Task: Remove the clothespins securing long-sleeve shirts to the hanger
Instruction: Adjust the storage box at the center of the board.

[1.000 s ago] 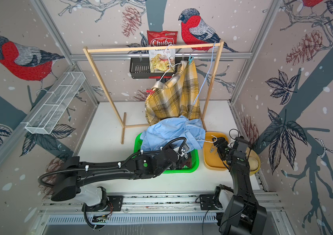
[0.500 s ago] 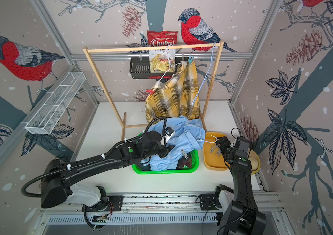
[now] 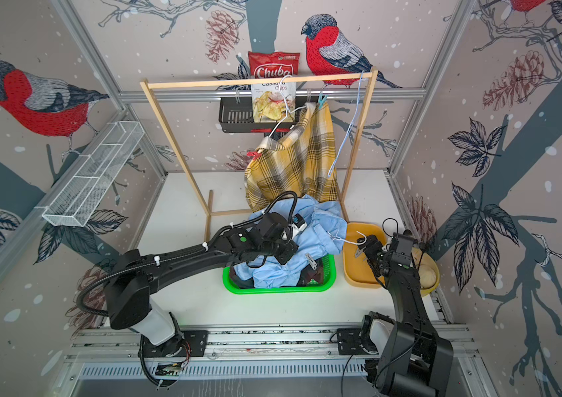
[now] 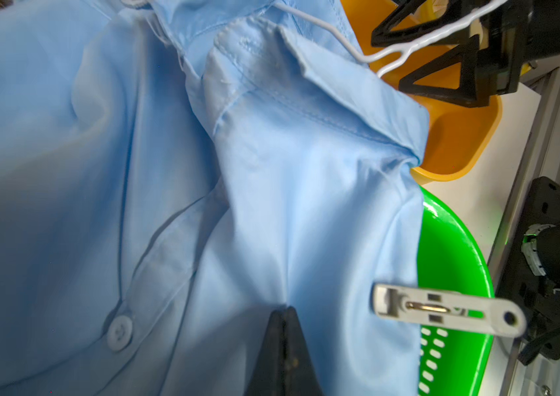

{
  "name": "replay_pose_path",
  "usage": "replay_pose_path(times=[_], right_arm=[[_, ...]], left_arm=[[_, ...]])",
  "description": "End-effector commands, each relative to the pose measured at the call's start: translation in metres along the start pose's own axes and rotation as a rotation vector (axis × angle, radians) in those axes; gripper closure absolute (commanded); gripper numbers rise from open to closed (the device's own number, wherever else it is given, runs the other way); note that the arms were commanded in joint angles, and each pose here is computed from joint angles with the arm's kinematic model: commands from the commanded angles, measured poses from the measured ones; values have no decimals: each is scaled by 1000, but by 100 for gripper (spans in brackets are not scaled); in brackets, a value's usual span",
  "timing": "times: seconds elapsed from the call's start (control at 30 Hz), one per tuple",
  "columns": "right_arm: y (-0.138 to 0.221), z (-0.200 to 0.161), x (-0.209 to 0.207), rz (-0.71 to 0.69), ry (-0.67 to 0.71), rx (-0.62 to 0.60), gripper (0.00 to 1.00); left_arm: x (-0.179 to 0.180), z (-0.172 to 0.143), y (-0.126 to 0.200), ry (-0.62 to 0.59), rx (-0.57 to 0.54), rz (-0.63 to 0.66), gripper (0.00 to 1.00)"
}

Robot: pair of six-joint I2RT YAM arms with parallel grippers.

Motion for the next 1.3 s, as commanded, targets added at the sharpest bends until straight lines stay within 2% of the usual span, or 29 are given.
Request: replay_pose_path(times=[0.0,0.1,0.2,0.3,0.43,0.7,0.8,1.0,1.1,1.13,1.27], right_arm=[[-7,12,30,83,73,-67,8],[-16,18,58,145,97,-79,8],[-29,26,74,145,107,-75,8],[-42,29,61,83,72,-42,9],[-37,26,29,9,9,-44,7],[8,45,-20,-158,-55,-194,2],[22,59,-21,-196,-84,-238,2],[72,86,27,-79,-47,-420,2],[92,83,63,20,32,-447,3],[93,77,75,50,68,-430,3],[82,40,108,124,190,-305,3]], left_arm=[[13,7,13,22,-57,86,100],[26,6,23,47,-93,177,100],[42,6,30,93,-124,251,100],[45,11,27,119,-142,246,100],[39,16,15,143,-143,199,100],[35,9,10,146,-144,163,100],[34,7,12,144,-147,159,100],[32,6,17,133,-158,148,100],[28,10,22,118,-173,125,100],[25,12,25,110,-181,111,99],[7,23,37,63,-223,-6,51]])
Point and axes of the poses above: each gripper's point midway between its finger pads, its own y axis back along the fingers, its own x axis along the line the jaws close on, z = x × y, the point moved 2 cm from there along y, back along the fingers, and after that the axes turned 4 degrees about -y, right-handed, at the moved point
